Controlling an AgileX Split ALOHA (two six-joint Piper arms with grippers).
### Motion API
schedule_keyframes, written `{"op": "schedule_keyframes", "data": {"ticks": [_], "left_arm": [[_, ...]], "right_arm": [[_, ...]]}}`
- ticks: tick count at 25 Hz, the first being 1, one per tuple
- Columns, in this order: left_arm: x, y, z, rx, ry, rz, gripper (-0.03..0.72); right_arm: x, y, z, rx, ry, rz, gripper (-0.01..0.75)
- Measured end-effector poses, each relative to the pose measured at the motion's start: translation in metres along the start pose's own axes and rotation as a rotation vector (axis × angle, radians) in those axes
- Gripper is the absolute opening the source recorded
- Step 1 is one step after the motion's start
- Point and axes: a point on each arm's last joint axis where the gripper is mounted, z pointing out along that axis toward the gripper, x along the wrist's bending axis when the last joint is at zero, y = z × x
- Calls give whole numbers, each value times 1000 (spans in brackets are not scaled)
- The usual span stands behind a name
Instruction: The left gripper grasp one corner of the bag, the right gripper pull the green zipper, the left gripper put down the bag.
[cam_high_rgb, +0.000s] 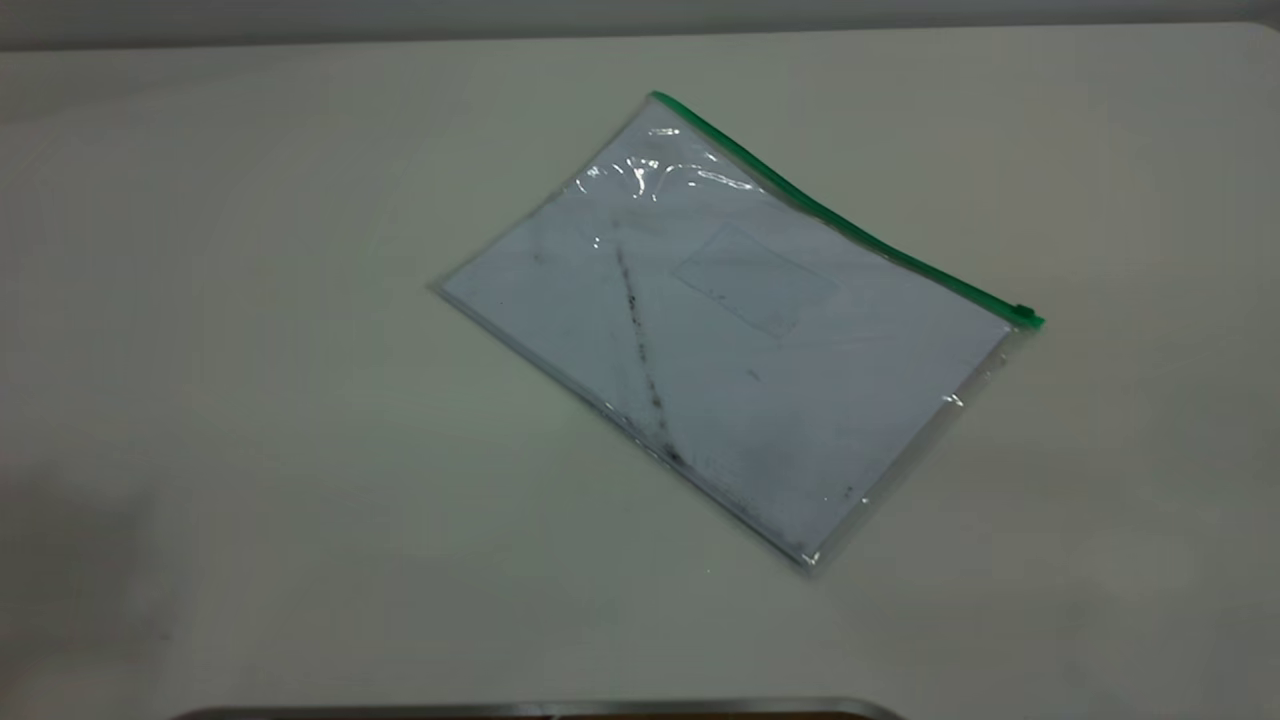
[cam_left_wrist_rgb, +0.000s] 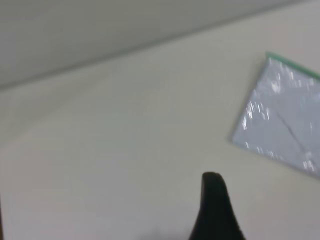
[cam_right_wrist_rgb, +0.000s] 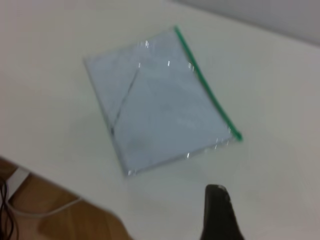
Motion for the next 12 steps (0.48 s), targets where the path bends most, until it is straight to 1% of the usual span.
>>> {"op": "schedule_keyframes", "data": {"ticks": [7,12], "left_arm": [[-10,-74,-8,46,-41,-10,590],[-14,-122,-19,13,-41,-11,590]], "right_arm": [[0,-28,14,70,-4,-1,517],[0,-34,13,61,-25,-13,516]]}}
